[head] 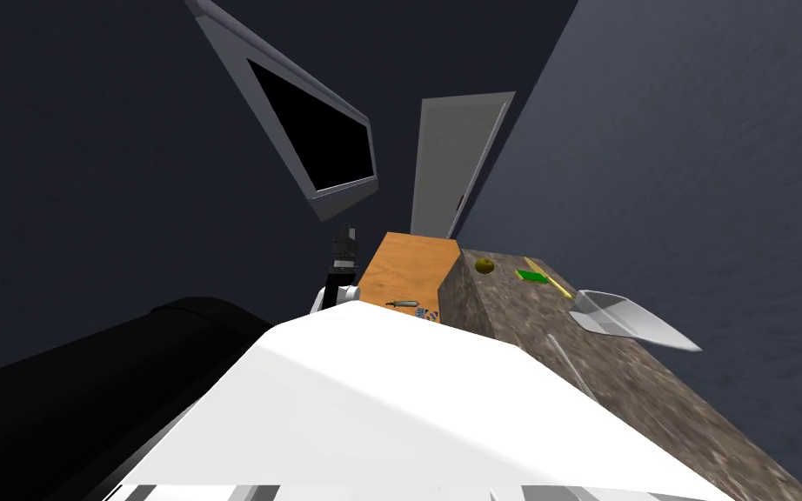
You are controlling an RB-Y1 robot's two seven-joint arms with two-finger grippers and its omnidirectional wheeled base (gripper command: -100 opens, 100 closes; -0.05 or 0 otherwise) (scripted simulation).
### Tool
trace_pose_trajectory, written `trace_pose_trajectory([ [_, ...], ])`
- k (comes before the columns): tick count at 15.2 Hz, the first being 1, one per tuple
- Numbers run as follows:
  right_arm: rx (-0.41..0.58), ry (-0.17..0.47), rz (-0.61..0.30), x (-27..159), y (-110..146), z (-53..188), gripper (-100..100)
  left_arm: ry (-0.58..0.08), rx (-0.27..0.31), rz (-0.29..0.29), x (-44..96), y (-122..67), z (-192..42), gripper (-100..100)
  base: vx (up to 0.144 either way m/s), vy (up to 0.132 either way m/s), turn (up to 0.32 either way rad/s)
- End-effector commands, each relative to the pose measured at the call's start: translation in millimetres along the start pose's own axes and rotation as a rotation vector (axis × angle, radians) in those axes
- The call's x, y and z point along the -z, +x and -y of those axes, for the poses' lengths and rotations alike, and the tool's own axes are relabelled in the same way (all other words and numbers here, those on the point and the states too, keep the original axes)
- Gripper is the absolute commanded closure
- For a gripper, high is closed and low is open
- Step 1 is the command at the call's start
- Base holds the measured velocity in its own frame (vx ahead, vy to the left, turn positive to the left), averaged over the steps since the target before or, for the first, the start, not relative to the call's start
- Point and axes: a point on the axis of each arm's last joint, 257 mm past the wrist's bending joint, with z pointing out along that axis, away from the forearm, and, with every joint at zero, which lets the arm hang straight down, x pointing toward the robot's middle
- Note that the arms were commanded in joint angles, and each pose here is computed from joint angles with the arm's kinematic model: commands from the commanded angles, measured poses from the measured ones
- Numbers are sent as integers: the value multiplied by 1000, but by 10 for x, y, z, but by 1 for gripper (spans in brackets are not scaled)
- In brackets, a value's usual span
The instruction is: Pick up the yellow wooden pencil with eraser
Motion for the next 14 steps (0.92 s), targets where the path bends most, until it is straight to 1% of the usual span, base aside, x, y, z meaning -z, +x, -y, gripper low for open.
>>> trace_pose_trajectory([
  [1,50,-24,-16,-7,50,-24,-100,0,0,0,0,0,0,0,105,-46,35],
  [2,101,-52,-31,-12,96,-55,-100,0,0,0,0,0,0,0,116,-55,34],
  [3,101,-52,-31,-12,96,-55,-100,0,0,0,0,0,0,0,102,-54,43],
  [4,148,-77,-42,-20,135,-80,-100,0,0,0,0,0,0,0,119,-60,44],
  [5,148,-77,-42,-20,135,-80,-100,0,0,0,0,0,0,0,100,-48,33],
  [7,232,-120,-58,-42,196,-115,-100,0,0,0,0,0,0,0,83,-47,39],
  [8,232,-120,-58,-42,196,-115,-100,0,0,0,0,0,0,0,95,-53,41],
  [11,324,-163,-70,-79,252,-139,-100,0,0,0,0,0,0,0,59,-43,42],
  [13,356,-178,-73,-96,270,-142,-100,0,0,0,0,0,0,0,45,-12,32],
  [14,334,-169,-71,-88,261,-141,-100,0,0,0,0,0,0,0,5,0,13],
])
